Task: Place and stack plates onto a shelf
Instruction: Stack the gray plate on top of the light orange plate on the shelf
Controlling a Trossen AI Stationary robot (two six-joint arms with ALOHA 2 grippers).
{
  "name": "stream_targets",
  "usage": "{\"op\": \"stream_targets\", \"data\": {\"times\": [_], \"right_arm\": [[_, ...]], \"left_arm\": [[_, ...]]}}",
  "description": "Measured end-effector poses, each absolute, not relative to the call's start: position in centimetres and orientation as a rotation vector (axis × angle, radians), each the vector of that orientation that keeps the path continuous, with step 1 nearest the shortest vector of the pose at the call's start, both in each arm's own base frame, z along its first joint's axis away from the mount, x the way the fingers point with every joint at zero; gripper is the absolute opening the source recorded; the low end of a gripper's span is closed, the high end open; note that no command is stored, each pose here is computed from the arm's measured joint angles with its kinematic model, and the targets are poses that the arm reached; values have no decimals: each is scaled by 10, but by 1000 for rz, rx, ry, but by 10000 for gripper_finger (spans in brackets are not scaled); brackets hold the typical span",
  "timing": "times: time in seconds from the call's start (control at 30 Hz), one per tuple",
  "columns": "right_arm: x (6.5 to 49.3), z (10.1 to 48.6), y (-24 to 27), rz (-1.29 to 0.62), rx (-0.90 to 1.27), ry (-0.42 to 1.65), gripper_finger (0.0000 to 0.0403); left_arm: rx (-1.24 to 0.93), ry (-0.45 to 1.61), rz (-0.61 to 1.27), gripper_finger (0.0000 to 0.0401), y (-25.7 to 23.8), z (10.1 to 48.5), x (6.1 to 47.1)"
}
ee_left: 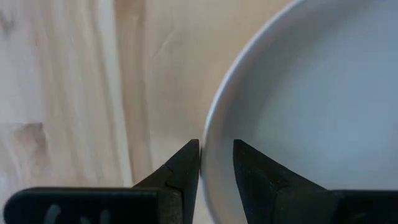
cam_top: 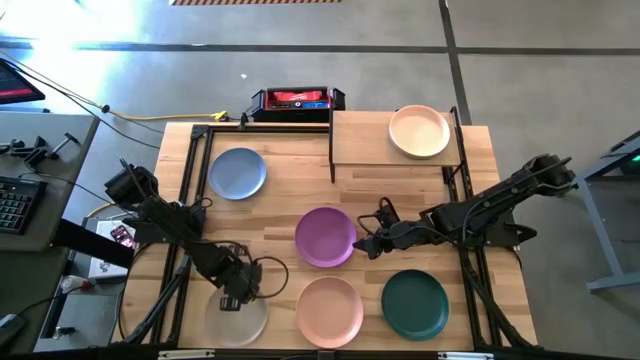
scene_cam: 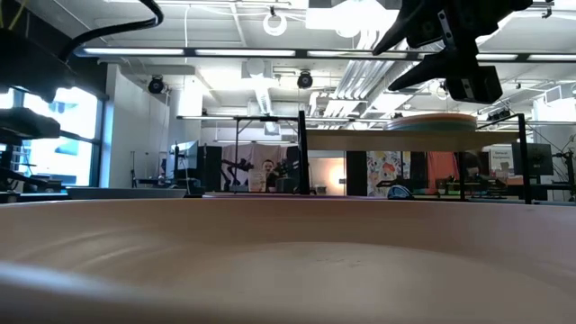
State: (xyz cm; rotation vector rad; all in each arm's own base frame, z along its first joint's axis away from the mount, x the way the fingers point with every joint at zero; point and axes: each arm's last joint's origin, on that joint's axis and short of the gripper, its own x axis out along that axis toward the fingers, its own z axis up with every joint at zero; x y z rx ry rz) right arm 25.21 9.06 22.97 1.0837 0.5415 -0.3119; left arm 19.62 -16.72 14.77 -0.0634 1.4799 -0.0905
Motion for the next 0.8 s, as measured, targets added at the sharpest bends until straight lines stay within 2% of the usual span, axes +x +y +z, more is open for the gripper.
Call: {"op": "stream_targets", "data": {"times": [0.1,0.27,0.57,0.8], "right_arm": [[252,230,90,-316,1082,538,163],[252,230,90,-316,1082,537,163],[252,229,92,-282,1121,577,163],[252,229,92,-277,1115,581,163]], "left_arm": [[-64,1474,-97,67,-168,148,197],[-64,1475,-97,9,-167,148,197],[-68,1474,-90,3,-161,151,200],[-94,1425,-82,1,-140,168,206]]}}
